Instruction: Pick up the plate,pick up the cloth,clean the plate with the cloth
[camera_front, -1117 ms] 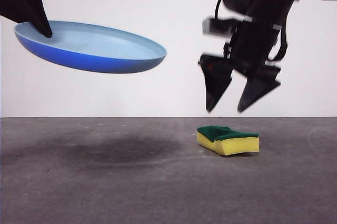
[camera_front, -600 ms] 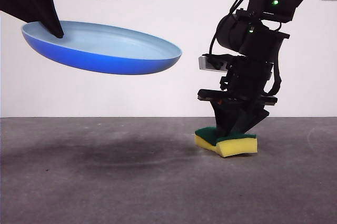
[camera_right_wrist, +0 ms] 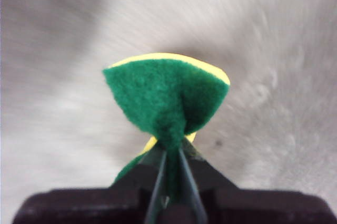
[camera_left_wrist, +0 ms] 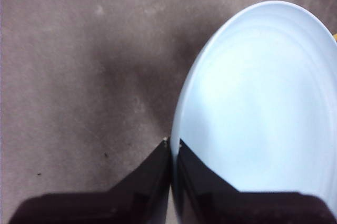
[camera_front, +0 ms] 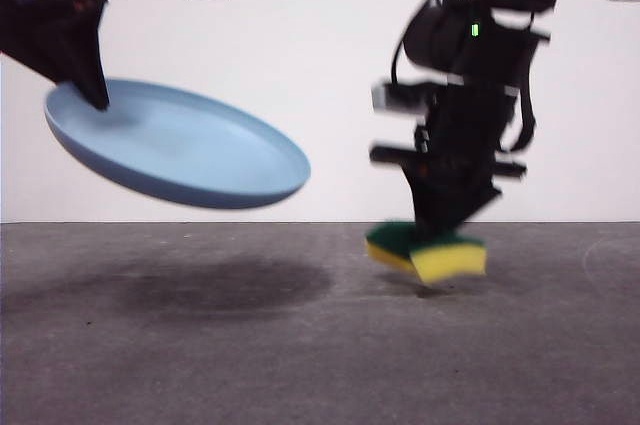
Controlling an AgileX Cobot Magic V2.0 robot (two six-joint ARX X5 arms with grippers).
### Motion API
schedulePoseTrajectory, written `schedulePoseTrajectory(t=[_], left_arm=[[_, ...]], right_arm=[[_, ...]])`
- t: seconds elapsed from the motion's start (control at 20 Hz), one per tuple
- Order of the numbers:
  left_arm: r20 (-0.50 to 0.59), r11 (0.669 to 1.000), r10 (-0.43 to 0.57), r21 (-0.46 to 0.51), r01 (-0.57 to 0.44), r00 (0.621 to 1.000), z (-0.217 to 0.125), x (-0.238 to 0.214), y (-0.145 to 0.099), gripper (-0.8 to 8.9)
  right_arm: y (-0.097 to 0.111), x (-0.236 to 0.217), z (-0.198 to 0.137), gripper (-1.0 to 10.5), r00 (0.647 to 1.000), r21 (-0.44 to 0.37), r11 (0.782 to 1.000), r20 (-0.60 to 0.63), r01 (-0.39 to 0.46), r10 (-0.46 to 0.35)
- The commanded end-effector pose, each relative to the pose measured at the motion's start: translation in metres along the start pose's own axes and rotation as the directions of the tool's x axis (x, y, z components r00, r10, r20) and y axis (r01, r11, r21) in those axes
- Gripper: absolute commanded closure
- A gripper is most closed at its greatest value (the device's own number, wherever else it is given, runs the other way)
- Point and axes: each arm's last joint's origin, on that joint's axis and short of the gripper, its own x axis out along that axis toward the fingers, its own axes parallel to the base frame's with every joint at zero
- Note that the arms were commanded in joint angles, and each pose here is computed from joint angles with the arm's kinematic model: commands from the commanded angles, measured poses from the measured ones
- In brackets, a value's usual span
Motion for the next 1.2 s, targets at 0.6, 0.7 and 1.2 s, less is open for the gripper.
schedulePoseTrajectory(t=[0.6,0.7,1.2], left_arm=[[-0.088,0.979,-0.2,0.026,0.203,0.976,-0.001,0.069,-0.042,8.22],[-0.072,0.971,-0.238,0.001,0.239,0.969,0.001,0.069,-0.044,8.21],[-0.074,0.963,-0.271,-0.018,0.27,0.96,0.001,0.069,-0.044,8.22]], right_arm=[[0.088,-0.051,0.011,9.6,0.959,-0.131,0.974,0.197,-0.183,0.206],[0.1,-0.04,0.009,9.6,0.962,-0.139,0.969,0.159,-0.202,0.223],[0.107,-0.022,-0.02,9.6,0.983,-0.275,0.951,-0.081,0.139,-0.167]])
